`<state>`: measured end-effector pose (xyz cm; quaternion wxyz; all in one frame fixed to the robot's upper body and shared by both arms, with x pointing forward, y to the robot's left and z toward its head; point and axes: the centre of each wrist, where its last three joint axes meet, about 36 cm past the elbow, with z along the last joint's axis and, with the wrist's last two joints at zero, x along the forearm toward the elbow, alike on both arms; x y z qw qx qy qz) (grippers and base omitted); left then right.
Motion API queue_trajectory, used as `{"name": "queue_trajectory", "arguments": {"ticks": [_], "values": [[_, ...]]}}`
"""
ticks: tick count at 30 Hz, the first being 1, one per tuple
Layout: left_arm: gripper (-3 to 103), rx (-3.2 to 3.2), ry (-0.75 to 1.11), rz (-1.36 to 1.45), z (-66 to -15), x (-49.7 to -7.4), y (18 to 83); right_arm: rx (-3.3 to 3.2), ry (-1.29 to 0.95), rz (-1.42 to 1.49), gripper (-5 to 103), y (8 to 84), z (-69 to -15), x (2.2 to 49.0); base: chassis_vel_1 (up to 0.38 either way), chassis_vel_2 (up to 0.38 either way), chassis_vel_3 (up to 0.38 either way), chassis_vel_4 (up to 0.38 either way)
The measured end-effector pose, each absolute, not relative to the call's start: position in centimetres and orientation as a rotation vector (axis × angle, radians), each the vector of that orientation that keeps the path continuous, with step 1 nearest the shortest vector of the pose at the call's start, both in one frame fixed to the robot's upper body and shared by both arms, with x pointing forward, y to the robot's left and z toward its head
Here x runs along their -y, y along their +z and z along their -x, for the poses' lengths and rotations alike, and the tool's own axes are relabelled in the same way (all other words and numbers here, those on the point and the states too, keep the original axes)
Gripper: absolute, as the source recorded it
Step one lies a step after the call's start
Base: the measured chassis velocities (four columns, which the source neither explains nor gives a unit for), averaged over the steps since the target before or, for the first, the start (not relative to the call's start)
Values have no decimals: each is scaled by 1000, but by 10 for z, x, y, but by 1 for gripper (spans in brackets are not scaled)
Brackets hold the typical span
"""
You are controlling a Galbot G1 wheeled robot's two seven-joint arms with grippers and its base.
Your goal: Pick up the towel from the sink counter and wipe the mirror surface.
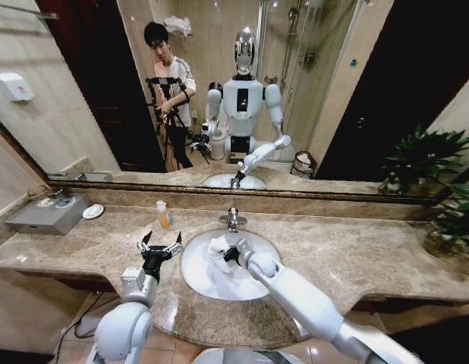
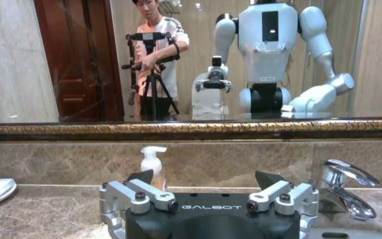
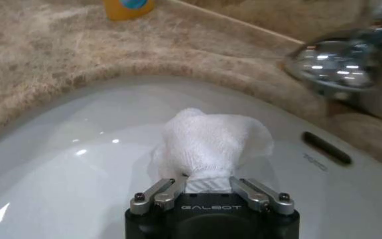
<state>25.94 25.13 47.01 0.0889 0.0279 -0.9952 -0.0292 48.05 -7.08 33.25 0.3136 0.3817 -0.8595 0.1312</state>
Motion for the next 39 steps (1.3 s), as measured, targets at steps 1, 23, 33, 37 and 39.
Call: {"name": "queue_trajectory", "arguments": {"ticks": [1,23,33,37,39], "values": [[100,2961,-87,-83,-259,-251,470,2260,361,-1016,12,329,-483,68,0,0,0,0],[100,2961,-87,-83,-259,-251,470,2214,361,-1030,12,332,-477,72,0,0,0,0],[100,2961,-87,-83,-259,-251,470,2220,400,-1060,12,328,-457,75,0,0,0,0],[100,2961,-87,-83,-259,-251,470,2181,395,-1112,12,331,-436,71,0,0,0,0],[100,2961,-87,-83,-259,-251,470,2153,384,-1139,12,336,-424,67,0,0,0,0]]}}
